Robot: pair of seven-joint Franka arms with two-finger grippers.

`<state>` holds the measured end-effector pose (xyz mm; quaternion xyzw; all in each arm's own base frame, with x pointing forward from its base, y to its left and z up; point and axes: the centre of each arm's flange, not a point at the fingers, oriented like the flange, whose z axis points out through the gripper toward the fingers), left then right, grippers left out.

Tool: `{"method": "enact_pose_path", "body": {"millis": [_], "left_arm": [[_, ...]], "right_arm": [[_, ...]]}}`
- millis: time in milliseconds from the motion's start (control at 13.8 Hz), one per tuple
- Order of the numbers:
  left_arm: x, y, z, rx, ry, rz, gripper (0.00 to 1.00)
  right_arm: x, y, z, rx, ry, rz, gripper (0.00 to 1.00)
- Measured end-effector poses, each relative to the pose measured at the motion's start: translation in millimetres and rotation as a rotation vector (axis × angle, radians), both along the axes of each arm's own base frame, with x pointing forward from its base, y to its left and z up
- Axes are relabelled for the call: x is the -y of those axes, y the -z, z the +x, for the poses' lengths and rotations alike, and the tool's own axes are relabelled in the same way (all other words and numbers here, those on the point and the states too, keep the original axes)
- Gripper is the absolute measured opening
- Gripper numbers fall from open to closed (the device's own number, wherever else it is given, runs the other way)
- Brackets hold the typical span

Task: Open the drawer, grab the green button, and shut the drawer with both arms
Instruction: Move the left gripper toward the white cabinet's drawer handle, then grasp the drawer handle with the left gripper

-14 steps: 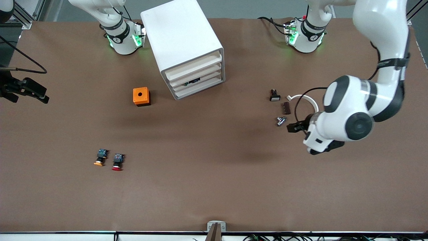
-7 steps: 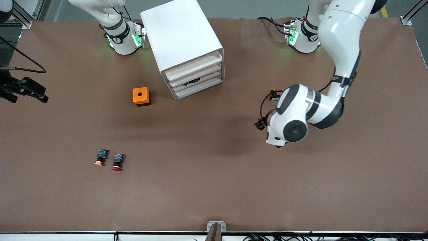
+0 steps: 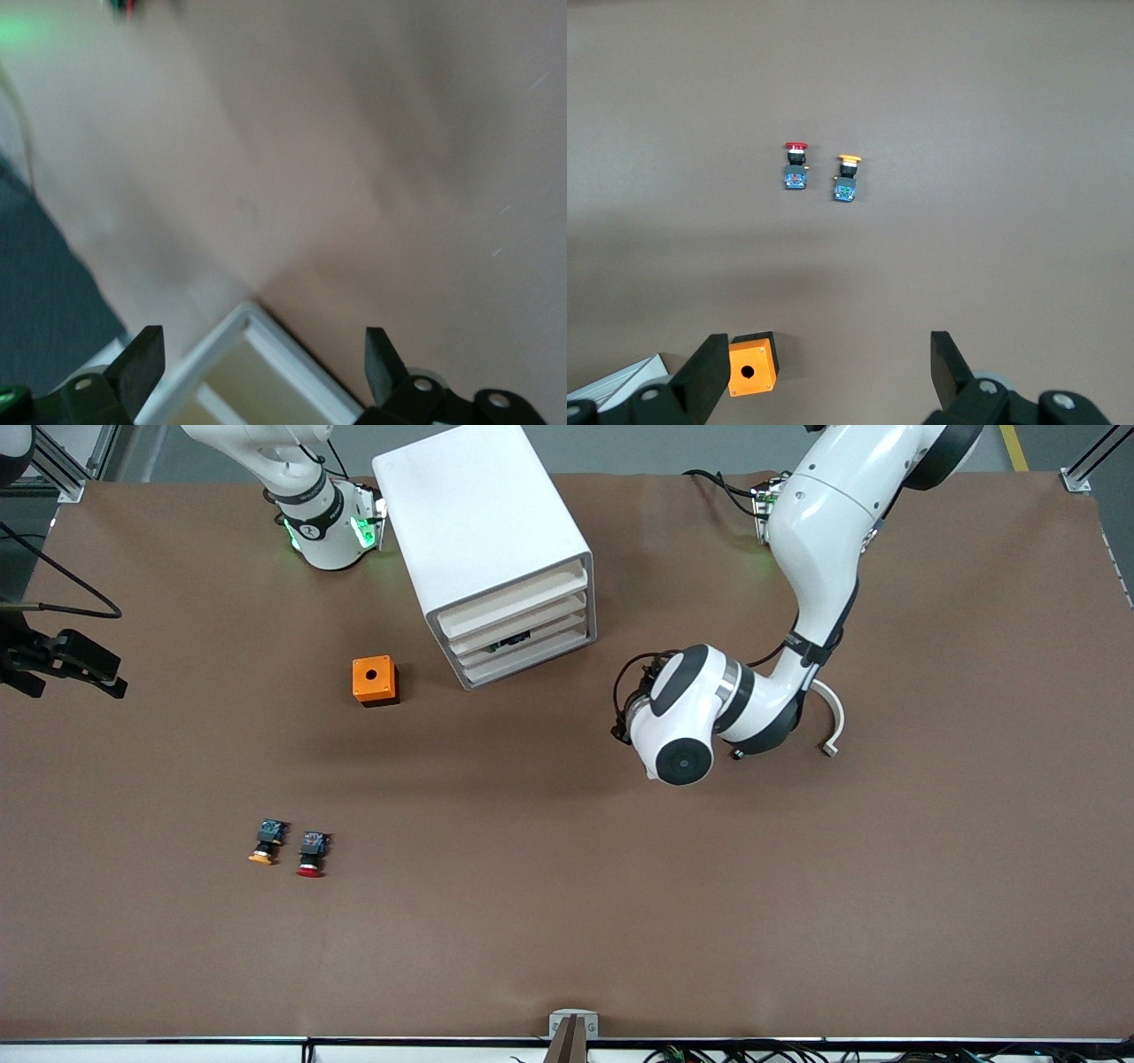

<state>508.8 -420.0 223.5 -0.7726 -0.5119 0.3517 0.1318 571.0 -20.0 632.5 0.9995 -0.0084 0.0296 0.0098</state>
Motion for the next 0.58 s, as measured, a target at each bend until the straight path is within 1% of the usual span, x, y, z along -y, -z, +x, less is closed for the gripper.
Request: {"method": "enact_pose_path", "body": {"millis": [145,218,436,509,582], "left_arm": [[10.8,13.8,-7.5,-0.118,-0.144,0.002,0.98],[13.6,21.9,-9.9,-0.172,-0.214,0.027,0.95],[23.3,39.3,-18.9,-0.303,-0.38,0.137,0.94],[29.3,43.3,-24.2,-0.343,-0.424,0.175,0.89],[35.3,47.6,-29.2,-0.387,-0.466,0.205,0.87]], "right_arm": [[0.0,0.0,0.0,0.0,0.0,0.0,1.0],[0.0,0.0,0.0,0.0,0.0,0.0,1.0],[0.0,0.1,-0.1,-0.001,0.0,0.0,1.0],[0.0,0.1,-0.1,-0.001,-0.001,0.0,1.0],[0.1,0.1,-0.1,-0.001,-0.001,0.0,1.0]]}}
